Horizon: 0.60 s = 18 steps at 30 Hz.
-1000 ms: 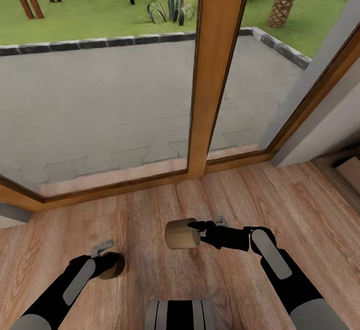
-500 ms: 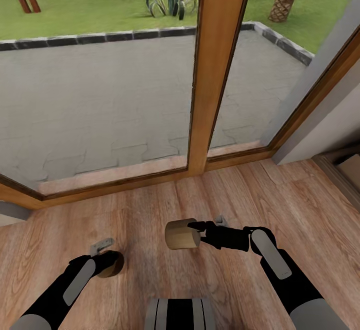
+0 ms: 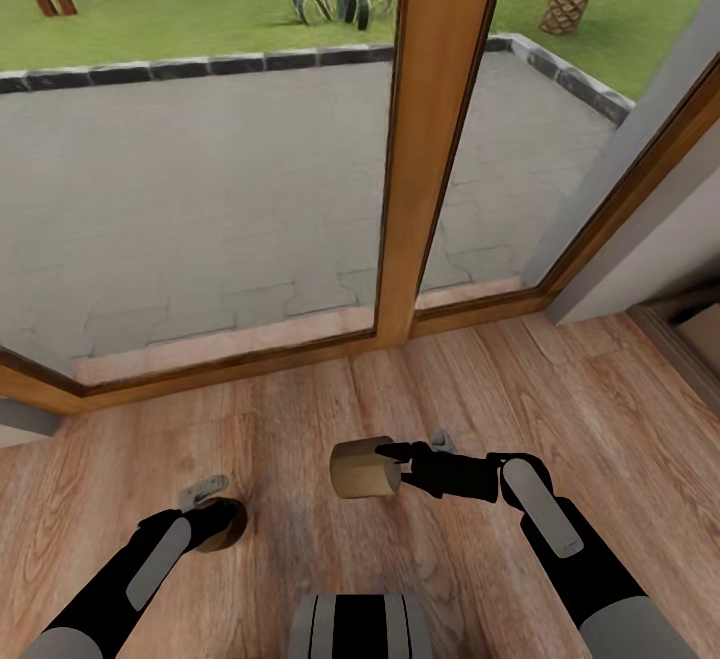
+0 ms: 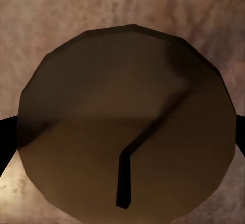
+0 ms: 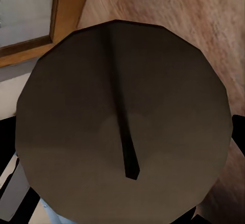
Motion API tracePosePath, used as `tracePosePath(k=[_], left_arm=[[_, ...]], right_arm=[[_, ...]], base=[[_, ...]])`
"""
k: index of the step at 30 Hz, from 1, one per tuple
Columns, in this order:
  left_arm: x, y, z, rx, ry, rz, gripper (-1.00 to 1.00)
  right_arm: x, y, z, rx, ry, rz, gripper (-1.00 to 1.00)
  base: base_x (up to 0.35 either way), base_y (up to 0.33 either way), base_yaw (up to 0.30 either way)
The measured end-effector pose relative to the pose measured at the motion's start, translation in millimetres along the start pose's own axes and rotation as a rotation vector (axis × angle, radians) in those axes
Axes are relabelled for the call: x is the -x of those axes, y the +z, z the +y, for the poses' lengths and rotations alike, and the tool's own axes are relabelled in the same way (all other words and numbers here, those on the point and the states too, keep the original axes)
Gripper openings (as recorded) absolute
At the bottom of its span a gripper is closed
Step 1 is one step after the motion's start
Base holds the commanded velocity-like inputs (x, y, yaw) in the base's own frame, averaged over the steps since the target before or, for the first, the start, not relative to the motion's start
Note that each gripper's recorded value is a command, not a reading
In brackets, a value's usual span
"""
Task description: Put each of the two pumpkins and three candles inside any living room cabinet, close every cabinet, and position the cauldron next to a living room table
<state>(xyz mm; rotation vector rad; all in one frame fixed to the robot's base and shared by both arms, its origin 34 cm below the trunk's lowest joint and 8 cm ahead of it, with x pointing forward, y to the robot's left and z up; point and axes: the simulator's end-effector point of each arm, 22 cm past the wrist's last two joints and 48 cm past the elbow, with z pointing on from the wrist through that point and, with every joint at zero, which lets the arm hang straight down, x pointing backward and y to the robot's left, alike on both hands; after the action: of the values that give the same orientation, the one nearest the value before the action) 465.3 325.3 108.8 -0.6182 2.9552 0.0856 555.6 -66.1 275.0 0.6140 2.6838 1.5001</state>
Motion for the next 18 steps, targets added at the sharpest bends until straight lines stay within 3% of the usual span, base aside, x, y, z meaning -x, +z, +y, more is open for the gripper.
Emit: tracePosePath(k=[1, 2, 18], left_arm=[[0.0, 0.0, 0.0, 0.000, 0.000, 0.000, 1.00], [0.0, 0.0, 0.1, 0.000, 0.000, 0.000, -1.00], [0.0, 0.0, 0.1, 0.000, -0.001, 0.000, -1.00]], right_arm=[[0.1, 0.0, -0.1, 0.000, 0.000, 0.000, -1.00], [0.0, 0.0, -0.3, -0.001, 0.000, 0.000, -1.00], [-0.1, 0.1, -1.3, -0.002, 0.003, 0.000, -1.00]], base=[[0.000, 0.000, 0.000], [0.000, 0.000, 0.000], [0.000, 0.000, 0.000]])
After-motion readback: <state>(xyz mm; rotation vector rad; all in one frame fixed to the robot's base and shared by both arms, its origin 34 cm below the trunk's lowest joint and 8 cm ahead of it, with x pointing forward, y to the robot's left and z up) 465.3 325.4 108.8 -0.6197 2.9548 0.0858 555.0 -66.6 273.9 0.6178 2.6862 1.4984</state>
